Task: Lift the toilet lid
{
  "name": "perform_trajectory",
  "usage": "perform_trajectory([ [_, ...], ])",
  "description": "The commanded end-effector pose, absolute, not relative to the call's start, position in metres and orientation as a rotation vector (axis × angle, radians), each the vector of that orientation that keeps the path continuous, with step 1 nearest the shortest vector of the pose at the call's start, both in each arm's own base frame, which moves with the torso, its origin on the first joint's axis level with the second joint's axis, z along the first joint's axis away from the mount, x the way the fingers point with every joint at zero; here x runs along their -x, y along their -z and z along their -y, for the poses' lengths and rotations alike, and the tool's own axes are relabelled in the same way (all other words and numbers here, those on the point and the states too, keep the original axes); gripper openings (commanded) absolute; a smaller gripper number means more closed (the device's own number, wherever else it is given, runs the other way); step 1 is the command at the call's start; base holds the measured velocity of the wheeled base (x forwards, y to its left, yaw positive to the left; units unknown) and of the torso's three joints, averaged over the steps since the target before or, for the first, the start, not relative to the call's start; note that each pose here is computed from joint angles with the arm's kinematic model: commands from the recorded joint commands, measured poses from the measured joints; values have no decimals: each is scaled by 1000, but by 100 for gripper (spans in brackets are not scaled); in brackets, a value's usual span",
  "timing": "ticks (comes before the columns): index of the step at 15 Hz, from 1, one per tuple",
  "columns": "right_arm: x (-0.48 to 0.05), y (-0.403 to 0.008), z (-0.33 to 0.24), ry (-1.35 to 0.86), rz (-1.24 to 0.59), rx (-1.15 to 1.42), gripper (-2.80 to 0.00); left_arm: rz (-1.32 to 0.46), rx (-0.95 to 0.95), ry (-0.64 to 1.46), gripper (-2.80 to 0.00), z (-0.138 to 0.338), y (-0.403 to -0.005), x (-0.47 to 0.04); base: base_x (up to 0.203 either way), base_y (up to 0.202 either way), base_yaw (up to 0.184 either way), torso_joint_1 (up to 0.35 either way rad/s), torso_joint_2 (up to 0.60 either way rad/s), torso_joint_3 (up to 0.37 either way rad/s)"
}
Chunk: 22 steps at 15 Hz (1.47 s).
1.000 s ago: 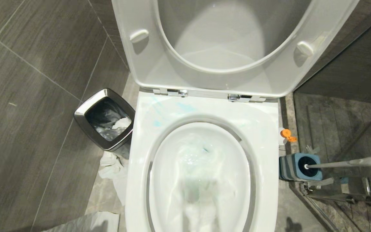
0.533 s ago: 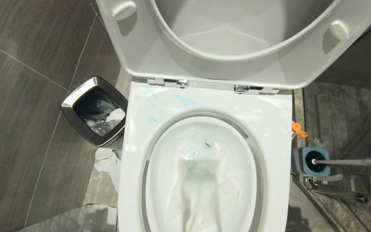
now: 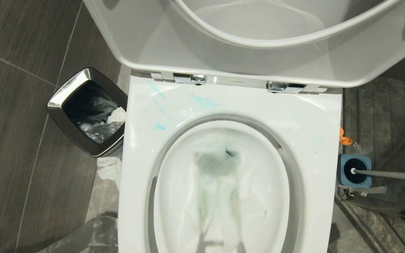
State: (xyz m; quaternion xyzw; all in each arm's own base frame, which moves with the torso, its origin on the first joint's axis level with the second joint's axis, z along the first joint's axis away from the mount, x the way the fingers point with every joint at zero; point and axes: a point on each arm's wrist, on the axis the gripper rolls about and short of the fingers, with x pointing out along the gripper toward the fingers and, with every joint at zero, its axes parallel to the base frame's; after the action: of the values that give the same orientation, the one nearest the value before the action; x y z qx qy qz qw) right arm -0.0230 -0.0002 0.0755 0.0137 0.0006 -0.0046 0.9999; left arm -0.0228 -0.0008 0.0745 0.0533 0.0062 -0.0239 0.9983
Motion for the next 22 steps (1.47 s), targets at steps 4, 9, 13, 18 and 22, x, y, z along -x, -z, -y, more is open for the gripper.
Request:
perform_trajectory([
  [4, 23, -75, 0, 9, -3, -28, -280, -14, -82, 36, -280, 1, -75, 23, 0, 0, 0, 1, 1, -15],
  [9, 23, -75, 0, 9, -3, -26, -280, -15, -24, 31, -280, 0, -75, 23, 0, 0, 0, 0, 0, 0],
  [13, 23, -75, 0, 6, -22, 0, -280, -15, -22, 31, -280, 0, -75, 23, 0, 0, 0, 0, 0, 0],
  [18, 23, -76, 0, 0, -84, 43, -280, -15, -21, 31, -280, 0, -75, 23, 0, 0, 0, 0, 0, 0],
  [22, 24, -80, 0, -1, -81, 45, -280, -15, -21, 31, -280, 0, -75, 23, 0, 0, 0, 0, 0, 0],
])
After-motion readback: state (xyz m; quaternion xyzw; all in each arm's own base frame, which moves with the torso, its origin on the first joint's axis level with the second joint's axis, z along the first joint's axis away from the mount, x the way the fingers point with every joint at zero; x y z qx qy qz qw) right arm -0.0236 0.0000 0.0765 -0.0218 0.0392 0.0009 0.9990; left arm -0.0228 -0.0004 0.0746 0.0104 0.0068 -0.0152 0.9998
